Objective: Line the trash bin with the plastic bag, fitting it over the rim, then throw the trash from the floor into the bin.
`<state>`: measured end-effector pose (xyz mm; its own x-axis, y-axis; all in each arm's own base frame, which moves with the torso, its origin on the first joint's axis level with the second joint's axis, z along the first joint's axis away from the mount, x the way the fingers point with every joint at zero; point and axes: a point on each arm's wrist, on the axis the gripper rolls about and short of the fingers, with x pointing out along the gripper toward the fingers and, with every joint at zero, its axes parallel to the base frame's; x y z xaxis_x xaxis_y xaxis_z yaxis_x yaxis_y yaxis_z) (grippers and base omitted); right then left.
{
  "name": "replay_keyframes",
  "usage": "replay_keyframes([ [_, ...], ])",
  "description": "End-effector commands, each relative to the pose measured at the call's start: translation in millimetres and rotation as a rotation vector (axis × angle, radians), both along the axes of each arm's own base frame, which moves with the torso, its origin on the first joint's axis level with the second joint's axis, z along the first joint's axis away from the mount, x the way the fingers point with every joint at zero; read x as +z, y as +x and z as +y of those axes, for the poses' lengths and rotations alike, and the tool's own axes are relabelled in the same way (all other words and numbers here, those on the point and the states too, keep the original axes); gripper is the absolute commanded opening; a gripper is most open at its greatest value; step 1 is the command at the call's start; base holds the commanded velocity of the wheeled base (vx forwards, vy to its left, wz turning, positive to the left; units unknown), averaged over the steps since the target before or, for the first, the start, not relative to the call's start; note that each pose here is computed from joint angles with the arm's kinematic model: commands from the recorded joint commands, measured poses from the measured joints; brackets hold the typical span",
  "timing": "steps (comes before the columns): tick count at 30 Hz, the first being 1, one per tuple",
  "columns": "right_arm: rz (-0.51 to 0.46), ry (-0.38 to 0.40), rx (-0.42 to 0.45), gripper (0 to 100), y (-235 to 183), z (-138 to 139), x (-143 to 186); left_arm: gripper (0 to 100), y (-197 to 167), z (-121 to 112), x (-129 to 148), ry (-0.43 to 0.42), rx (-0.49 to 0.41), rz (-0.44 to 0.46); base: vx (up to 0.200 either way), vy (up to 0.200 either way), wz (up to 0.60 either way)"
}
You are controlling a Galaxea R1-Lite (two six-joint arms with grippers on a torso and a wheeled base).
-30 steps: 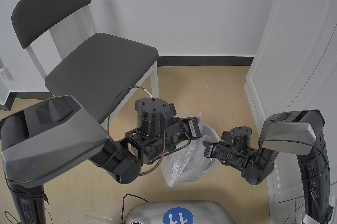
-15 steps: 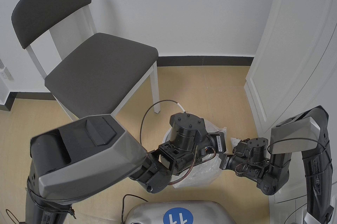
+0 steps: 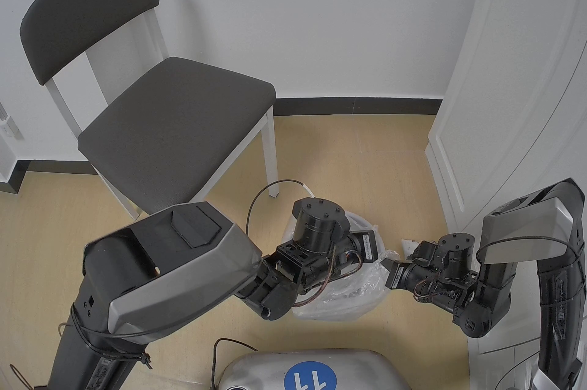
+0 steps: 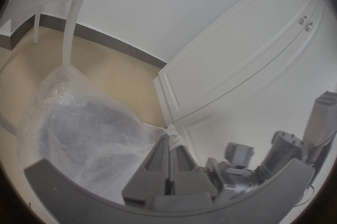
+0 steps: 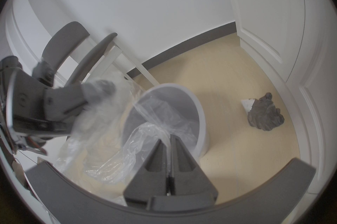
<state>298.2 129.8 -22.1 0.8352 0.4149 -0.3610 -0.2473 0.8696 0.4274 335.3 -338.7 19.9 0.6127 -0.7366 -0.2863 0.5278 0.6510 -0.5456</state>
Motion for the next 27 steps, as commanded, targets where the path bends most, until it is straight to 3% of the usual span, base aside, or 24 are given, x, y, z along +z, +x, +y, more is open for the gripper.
replay_keyframes([
  [1,-0.066,0.029,0.003,0,1.5,2.1,18.5,0,18.6,7.0,-11.3,0.007,0.027,0.012,0.000,0.000,0.00],
  [5,-0.089,0.039,0.003,0,3.0,2.7,25.0,0,23.4,9.9,-0.4,-0.008,0.045,-0.009,0.000,0.000,0.00],
  [9,-0.075,0.032,0.009,0,5.0,6.4,16.8,0,15.8,15.1,27.6,-0.012,0.044,-0.049,0.000,0.000,0.00],
  [12,-0.082,0.027,0.000,0,7.8,10.5,14.0,0,12.7,23.9,44.4,0.053,0.068,-0.091,0.000,0.000,0.00],
  [16,-0.093,0.026,-0.002,0,5.7,13.7,17.8,0,20.7,41.9,52.2,0.202,0.161,-0.170,0.000,0.000,0.00],
  [18,-0.093,0.025,0.000,0,4.9,13.9,18.4,0,21.7,44.3,54.5,0.227,0.172,-0.195,0.000,0.000,0.00],
  [19,-0.105,0.023,0.000,0,4.3,13.6,22.2,0,22.2,51.9,58.4,0.325,0.202,-0.262,0.000,0.000,0.00],
  [20,-0.106,0.024,0.000,0,4.3,13.6,22.7,0,22.4,52.7,58.8,0.331,0.204,-0.266,0.000,0.000,0.00],
  [22,-0.115,0.023,0.000,0,1.8,11.8,28.1,0,18.5,58.6,59.9,0.466,0.218,-0.342,0.000,0.000,0.00],
  [23,-0.114,0.021,0.000,0,1.5,11.7,27.9,0,18.3,58.9,60.3,0.473,0.218,-0.346,0.000,0.000,0.00],
  [27,-0.126,-0.003,0.009,0,-1.3,10.4,30.7,0,9.1,69.6,45.7,0.728,0.228,-0.423,0.000,0.000,0.00],
])
